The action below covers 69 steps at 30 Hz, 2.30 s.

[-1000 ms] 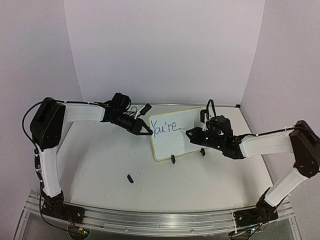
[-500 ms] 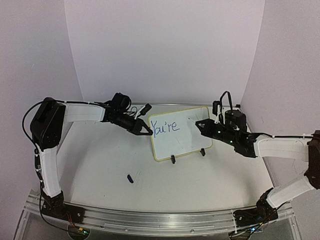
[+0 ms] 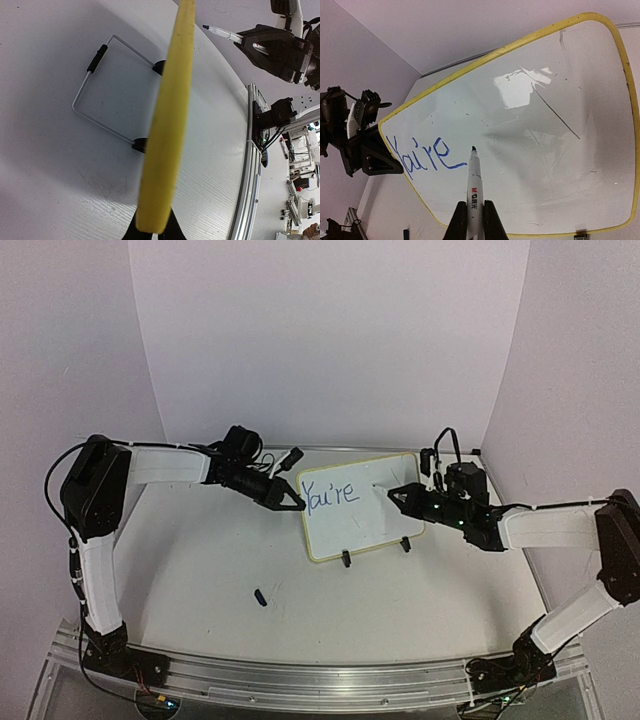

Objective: Write a sentence on the whiteboard

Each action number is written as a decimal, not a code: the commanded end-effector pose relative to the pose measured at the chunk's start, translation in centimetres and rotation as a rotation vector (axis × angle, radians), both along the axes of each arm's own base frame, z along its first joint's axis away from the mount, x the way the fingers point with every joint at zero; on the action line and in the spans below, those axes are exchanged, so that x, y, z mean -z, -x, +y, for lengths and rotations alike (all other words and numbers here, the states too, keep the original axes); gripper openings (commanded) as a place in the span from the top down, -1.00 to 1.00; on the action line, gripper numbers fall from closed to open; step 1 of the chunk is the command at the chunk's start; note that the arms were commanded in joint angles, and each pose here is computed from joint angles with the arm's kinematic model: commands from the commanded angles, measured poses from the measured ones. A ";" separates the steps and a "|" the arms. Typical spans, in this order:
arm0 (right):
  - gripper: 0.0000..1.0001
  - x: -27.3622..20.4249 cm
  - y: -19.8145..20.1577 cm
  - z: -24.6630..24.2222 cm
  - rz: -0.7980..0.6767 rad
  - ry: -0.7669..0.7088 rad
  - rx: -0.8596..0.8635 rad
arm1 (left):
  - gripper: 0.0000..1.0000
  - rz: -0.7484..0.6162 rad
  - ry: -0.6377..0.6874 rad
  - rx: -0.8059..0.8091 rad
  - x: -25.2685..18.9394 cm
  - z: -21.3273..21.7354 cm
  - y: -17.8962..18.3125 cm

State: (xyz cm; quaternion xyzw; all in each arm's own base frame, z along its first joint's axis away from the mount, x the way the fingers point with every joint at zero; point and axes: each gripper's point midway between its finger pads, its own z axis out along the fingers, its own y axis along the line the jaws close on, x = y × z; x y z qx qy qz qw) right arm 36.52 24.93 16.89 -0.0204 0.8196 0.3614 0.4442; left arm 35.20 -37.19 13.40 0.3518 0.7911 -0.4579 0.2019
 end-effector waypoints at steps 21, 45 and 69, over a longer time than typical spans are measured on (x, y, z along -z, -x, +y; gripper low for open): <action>1.00 -1.9 -2.9 1.0 -0.065 -0.052 -0.014 | 1.00 0.003 -0.036 0.020 0.9 -0.6 0.5; 1.00 2.3 -0.6 0.3 0.036 -0.028 -0.039 | 1.00 0.005 -0.035 0.020 0.9 -0.6 0.5; 1.00 -2.2 -3.5 0.4 -0.077 -0.035 0.029 | 1.00 0.006 -0.033 0.022 0.9 -0.6 0.5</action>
